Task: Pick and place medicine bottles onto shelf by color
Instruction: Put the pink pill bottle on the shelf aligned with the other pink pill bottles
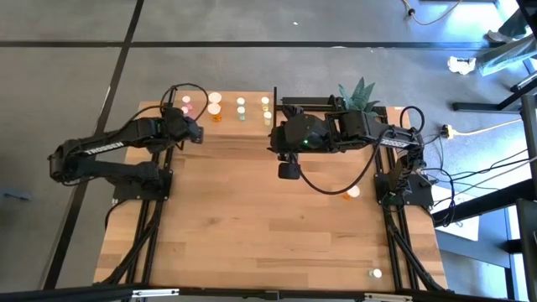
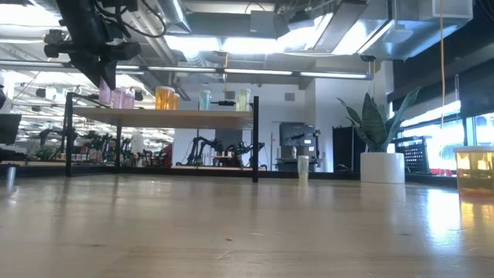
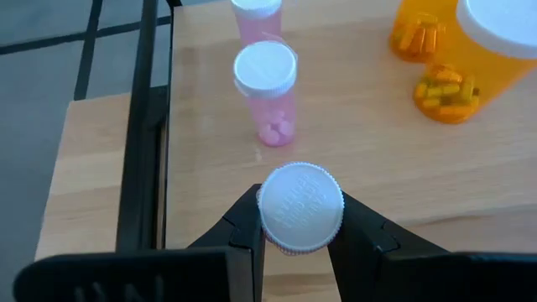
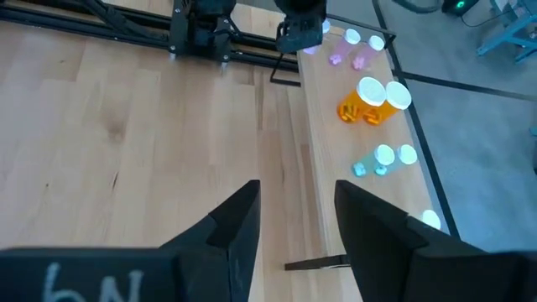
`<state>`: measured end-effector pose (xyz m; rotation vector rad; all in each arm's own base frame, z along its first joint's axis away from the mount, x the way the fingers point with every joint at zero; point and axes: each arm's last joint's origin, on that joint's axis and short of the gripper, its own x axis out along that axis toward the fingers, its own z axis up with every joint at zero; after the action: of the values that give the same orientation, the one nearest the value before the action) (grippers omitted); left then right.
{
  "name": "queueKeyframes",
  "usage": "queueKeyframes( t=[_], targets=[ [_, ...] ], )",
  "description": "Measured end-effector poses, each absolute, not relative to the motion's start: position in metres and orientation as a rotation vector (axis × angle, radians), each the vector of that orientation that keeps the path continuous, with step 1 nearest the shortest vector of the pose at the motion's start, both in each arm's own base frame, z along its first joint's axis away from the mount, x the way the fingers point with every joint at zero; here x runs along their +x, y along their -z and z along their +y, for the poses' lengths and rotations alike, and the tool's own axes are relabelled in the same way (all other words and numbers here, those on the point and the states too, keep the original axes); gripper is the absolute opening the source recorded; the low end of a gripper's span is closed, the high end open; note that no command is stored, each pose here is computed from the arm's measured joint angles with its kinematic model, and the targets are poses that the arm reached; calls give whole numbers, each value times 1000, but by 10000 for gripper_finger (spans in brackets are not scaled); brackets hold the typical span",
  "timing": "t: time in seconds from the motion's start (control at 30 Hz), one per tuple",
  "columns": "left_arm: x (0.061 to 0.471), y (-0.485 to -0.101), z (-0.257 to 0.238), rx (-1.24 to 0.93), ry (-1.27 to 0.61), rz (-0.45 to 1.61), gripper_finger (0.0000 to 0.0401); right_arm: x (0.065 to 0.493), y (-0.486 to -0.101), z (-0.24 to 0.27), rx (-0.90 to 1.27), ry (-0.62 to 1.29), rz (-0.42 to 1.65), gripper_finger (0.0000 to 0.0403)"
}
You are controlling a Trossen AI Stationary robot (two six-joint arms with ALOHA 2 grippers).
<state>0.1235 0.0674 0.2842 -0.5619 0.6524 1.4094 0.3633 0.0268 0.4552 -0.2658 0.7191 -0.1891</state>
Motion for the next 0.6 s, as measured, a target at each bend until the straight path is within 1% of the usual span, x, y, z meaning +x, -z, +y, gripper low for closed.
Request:
queueKeyframes(
  t=[0.13,0.33,0.6],
  targets=[
    [124,-284,68,-555,-1431,639,84,363,-455,27,-266,189,719,156],
    [123,-284,70,-601,-1458,612,84,363,-455,27,-266,189,720,156],
    [127,-280,75,-616,-1477,630,84,363,-455,27,-267,189,722,156]
  ],
)
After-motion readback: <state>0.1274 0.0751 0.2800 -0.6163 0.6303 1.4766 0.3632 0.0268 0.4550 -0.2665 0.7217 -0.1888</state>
